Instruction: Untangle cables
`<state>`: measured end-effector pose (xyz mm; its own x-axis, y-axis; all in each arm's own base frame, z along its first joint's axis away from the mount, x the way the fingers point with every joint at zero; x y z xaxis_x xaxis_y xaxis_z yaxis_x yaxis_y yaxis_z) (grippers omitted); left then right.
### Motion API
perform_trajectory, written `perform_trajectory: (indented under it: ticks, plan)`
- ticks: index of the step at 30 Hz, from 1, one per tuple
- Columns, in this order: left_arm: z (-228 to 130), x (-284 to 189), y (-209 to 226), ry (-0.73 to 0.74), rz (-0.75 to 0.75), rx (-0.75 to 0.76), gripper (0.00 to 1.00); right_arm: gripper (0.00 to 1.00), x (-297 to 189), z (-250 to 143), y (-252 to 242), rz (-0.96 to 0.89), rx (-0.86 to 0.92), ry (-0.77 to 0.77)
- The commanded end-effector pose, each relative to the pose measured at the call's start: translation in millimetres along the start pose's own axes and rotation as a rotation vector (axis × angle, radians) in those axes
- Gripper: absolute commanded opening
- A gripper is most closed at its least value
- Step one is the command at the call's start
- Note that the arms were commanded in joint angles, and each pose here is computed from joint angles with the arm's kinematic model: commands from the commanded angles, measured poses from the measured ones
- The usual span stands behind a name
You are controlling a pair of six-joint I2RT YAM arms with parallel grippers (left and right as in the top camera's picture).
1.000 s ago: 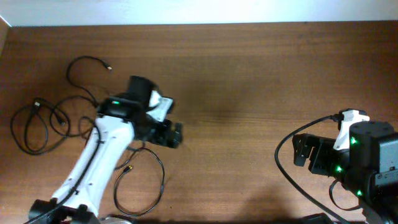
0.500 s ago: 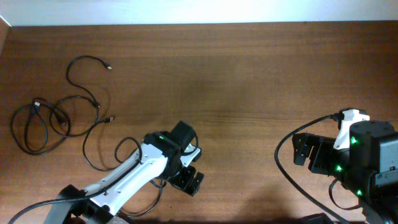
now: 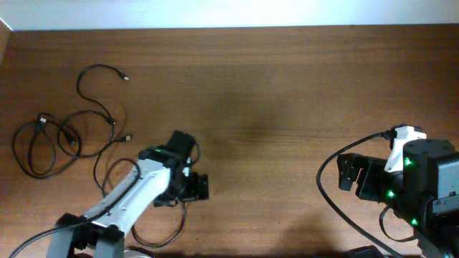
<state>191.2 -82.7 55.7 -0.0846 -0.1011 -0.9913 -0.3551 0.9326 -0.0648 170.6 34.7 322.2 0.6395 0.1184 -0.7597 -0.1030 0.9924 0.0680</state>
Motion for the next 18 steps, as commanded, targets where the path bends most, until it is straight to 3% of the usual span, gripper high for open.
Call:
perform_trajectory:
  ticks: [1, 7, 14, 16, 18]
  plan:
    - [23, -2, 19, -0.043, -0.03, -0.186, 0.99, 0.98, -3, 3, -1, -0.007, 0.002, -0.013]
    - [75, -19, 60, -0.27, 0.075, -0.335, 0.99, 0.98, -3, -1, -1, -0.01, 0.002, 0.004]
    - [151, -115, 119, -0.537, 0.05, -0.592, 0.99, 0.98, 11, 3, 0, -0.017, 0.0, 0.058]
    - [161, -135, 117, -0.577, 0.033, -0.52, 0.99, 0.98, 14, 4, 0, -0.019, -0.001, 0.067]
    - [153, -143, 90, -0.48, -0.114, -0.371, 0.99, 0.98, 14, 6, 0, -0.017, 0.0, 0.054]
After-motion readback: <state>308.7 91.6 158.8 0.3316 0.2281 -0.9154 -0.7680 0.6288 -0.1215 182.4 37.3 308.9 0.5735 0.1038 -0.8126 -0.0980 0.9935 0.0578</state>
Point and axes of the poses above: each gripper's point midway between its finger pads, its own x axis out along the fingers, its own y axis along the line the jaws close on, z = x × y, the point moved 4 cm from there along -x, back along the fingers, and after that the axes turned 15 degrees about -x, right-handed, at the moved point
